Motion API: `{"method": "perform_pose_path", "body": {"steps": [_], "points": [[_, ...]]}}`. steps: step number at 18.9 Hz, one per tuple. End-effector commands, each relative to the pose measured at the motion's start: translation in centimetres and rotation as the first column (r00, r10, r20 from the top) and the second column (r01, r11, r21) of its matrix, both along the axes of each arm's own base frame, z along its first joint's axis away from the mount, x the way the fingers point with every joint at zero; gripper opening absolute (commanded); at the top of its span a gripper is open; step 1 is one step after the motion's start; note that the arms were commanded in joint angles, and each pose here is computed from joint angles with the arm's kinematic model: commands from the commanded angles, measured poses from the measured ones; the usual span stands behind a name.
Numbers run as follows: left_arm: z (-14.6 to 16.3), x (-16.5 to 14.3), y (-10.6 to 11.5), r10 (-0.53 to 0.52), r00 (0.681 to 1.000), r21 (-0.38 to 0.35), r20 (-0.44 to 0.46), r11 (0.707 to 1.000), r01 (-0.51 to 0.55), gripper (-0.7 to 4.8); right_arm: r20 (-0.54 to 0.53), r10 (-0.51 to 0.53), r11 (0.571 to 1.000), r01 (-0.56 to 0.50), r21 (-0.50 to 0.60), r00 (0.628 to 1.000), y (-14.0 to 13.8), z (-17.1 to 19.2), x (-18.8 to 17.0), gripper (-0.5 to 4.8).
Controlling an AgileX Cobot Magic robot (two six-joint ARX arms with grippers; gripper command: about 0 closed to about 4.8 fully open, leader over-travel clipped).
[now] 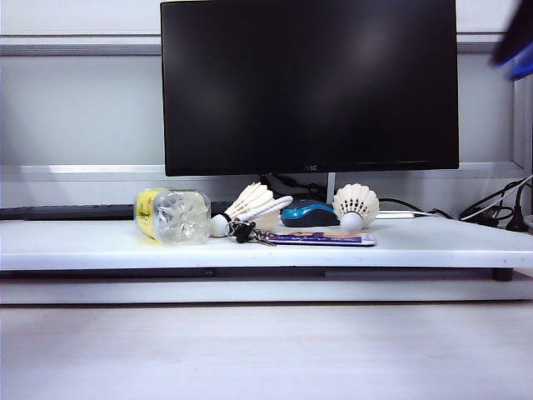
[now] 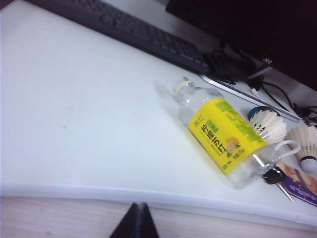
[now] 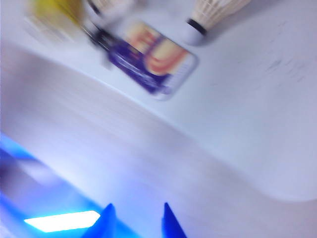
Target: Stack the badminton balls on the table vertically.
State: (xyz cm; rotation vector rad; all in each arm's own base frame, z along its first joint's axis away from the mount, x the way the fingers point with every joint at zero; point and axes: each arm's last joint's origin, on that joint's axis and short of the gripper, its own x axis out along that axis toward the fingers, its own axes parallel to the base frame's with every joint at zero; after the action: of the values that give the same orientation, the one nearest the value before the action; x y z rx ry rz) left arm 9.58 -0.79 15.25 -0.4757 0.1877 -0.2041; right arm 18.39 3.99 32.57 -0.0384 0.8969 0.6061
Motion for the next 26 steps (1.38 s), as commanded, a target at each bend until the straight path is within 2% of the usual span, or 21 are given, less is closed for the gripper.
{"method": "perform_pose_path", "body": {"steps": [1,2,3,4,5,7,9,11,14,15,16,22,24,26], "points": [[-0.2,0.0,0.0,-0.012,1.000,0.029,-0.013,1.000,0.013,-0.05,0.022,0.166,0.940,-0.152,-0.306,0.986,3.6,0.9,3.0,1.26],[-0.2,0.0,0.0,-0.013,1.000,0.029,-0.013,0.999,0.013,-0.05,0.041,0.246,0.908,-0.216,-0.360,0.968,4.8,0.9,3.6,1.26],[-0.2,0.0,0.0,-0.013,1.000,0.030,-0.013,0.999,0.013,-0.05,0.063,0.386,0.819,-0.311,-0.482,0.920,6.2,0.9,4.2,1.26],[-0.2,0.0,0.0,-0.011,1.000,0.037,-0.011,0.999,0.012,-0.05,0.063,0.437,0.778,-0.342,-0.527,0.897,6.8,0.9,4.4,1.26],[-0.2,0.0,0.0,-0.013,1.000,0.050,-0.008,0.999,0.013,-0.05,0.059,0.548,0.680,-0.403,-0.612,0.834,8.1,0.5,4.5,1.26],[-0.2,0.0,0.0,-0.018,1.000,0.058,-0.006,0.998,0.018,-0.05,0.060,0.669,0.553,-0.442,-0.707,0.741,9.3,0.2,4.9,1.26],[-0.2,0.0,0.0,-0.014,1.000,0.064,-0.005,0.998,0.014,-0.05,0.099,0.714,0.508,-0.416,-0.754,0.693,9.9,0.2,5.8,1.26],[-0.2,0.0,0.0,-0.013,1.000,0.070,-0.004,0.997,0.013,-0.05,0.144,0.735,0.499,-0.385,-0.776,0.662,10.4,0.2,6.6,1.27],[-0.2,0.0,0.0,-0.016,1.000,0.069,-0.004,0.997,0.016,-0.05,0.129,0.784,0.414,-0.356,-0.838,0.607,10.7,-0.1,7.5,2.15],[-0.2,0.0,0.0,-0.016,1.000,0.069,-0.004,0.997,0.016,-0.05,0.108,0.807,0.377,-0.365,-0.851,0.580,10.9,-0.4,7.7,2.15],[-0.2,0.0,0.0,-0.016,1.000,0.069,-0.004,0.997,0.016,-0.05,0.096,0.816,0.360,-0.370,-0.857,0.570,11.1,-0.7,8.1,2.15],[-0.2,0.0,0.0,-0.016,1.000,0.069,-0.004,0.997,0.017,-0.05,0.044,0.813,0.347,-0.424,-0.837,0.580,12.3,-3.4,9.8,2.11],[-0.2,0.0,0.0,-0.016,1.000,0.069,-0.004,0.997,0.016,-0.06,0.050,0.778,0.395,-0.426,-0.814,0.626,12.8,-4.5,10.6,2.11],[-0.2,0.0,0.0,-0.016,1.000,0.069,-0.004,0.997,0.016,-0.05,0.060,0.759,0.421,-0.419,-0.805,0.648,13.1,-5.2,11.2,2.10]]}}
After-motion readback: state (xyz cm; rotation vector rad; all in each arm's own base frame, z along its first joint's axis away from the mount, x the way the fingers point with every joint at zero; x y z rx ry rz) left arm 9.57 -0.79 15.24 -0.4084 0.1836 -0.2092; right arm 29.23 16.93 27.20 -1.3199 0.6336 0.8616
